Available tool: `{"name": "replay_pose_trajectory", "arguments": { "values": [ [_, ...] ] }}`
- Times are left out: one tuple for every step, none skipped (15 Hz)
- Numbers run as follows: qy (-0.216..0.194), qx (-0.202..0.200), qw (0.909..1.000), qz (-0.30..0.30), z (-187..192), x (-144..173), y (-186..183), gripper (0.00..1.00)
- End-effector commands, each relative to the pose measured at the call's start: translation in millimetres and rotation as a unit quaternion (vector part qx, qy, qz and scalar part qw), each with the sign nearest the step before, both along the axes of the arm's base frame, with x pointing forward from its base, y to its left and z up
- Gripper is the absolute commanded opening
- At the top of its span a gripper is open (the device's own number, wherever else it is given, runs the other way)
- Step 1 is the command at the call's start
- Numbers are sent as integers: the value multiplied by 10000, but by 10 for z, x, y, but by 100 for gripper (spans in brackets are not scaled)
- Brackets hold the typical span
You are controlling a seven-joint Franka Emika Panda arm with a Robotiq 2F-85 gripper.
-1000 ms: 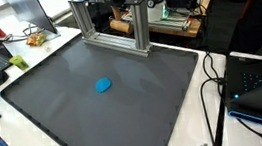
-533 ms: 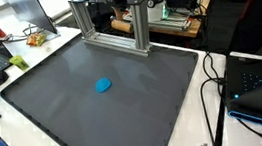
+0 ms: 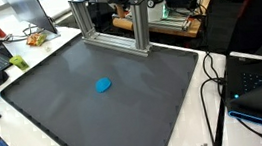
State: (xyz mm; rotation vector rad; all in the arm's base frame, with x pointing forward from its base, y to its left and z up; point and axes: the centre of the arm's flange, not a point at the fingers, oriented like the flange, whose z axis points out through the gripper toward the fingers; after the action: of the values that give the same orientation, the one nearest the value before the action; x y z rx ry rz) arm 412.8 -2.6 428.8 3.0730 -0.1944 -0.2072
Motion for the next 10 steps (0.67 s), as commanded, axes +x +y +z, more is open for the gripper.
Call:
{"name": "replay_pose_trajectory", "arguments": {
  "values": [
    [-367,153,9984,414,-62,-345,19,22],
    [-439,167,9978,475,-80,-372,21,22],
    [-481,188,9973,527,-95,-400,33,22],
    [-542,207,9967,568,-106,-430,44,22],
    [-567,219,9964,585,-116,-463,48,22],
    [-591,228,9961,607,-120,-501,47,22],
    [-622,222,9960,602,-117,-535,36,22],
    [-627,228,9960,599,-120,-566,28,22],
    [-640,227,9959,602,-112,-596,25,22],
    [-620,241,9957,639,-113,-626,24,22]
  ]
}}
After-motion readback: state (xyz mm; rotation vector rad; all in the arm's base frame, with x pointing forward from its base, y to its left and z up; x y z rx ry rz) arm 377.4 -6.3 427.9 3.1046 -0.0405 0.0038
